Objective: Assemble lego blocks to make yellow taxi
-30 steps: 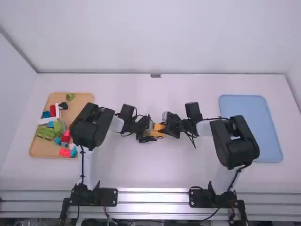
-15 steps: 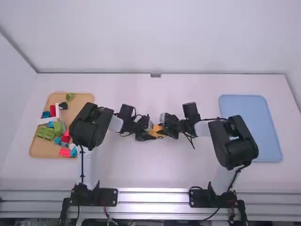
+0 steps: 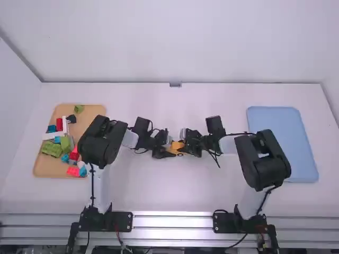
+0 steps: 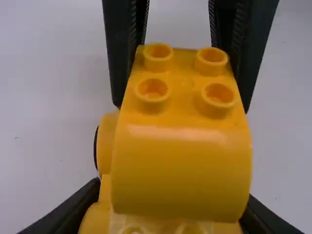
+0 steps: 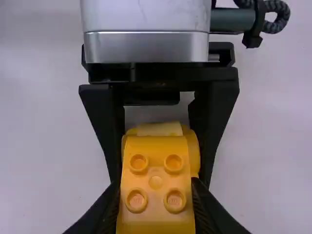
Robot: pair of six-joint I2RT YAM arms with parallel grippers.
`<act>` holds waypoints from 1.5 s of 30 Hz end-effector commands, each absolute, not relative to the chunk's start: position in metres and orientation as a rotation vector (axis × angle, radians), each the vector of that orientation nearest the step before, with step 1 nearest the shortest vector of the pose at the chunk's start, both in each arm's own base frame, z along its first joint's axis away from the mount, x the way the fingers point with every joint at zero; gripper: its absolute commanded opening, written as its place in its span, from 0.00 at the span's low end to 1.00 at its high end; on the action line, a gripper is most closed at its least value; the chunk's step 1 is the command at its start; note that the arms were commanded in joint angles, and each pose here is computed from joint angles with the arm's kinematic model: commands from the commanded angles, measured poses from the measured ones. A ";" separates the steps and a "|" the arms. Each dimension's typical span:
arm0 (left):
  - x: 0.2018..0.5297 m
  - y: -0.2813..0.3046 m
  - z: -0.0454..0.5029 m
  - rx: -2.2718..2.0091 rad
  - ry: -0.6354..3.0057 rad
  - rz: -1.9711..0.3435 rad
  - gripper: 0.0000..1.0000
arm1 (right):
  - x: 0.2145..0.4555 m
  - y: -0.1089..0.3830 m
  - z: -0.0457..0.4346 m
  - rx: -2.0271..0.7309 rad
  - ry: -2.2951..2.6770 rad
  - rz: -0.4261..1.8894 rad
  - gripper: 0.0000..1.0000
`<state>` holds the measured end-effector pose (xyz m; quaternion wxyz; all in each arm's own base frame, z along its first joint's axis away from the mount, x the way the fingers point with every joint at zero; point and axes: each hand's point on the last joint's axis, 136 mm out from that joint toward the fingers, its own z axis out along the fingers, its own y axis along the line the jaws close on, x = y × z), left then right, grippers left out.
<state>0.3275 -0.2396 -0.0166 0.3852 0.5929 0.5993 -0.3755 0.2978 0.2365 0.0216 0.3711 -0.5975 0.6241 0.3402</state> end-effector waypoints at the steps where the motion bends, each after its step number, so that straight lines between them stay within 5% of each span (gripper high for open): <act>1: 0.325 -0.230 -0.034 1.501 1.628 -0.940 0.38 | 0.297 0.237 0.021 -1.542 1.585 0.875 0.04; 30: 0.325 -0.231 -0.034 1.500 1.625 -0.943 0.43 | 0.311 0.244 0.014 -1.542 1.541 0.893 0.00; 45: 0.324 -0.230 -0.034 1.499 1.631 -0.948 0.43 | 0.297 0.245 0.012 -1.590 1.524 0.963 0.00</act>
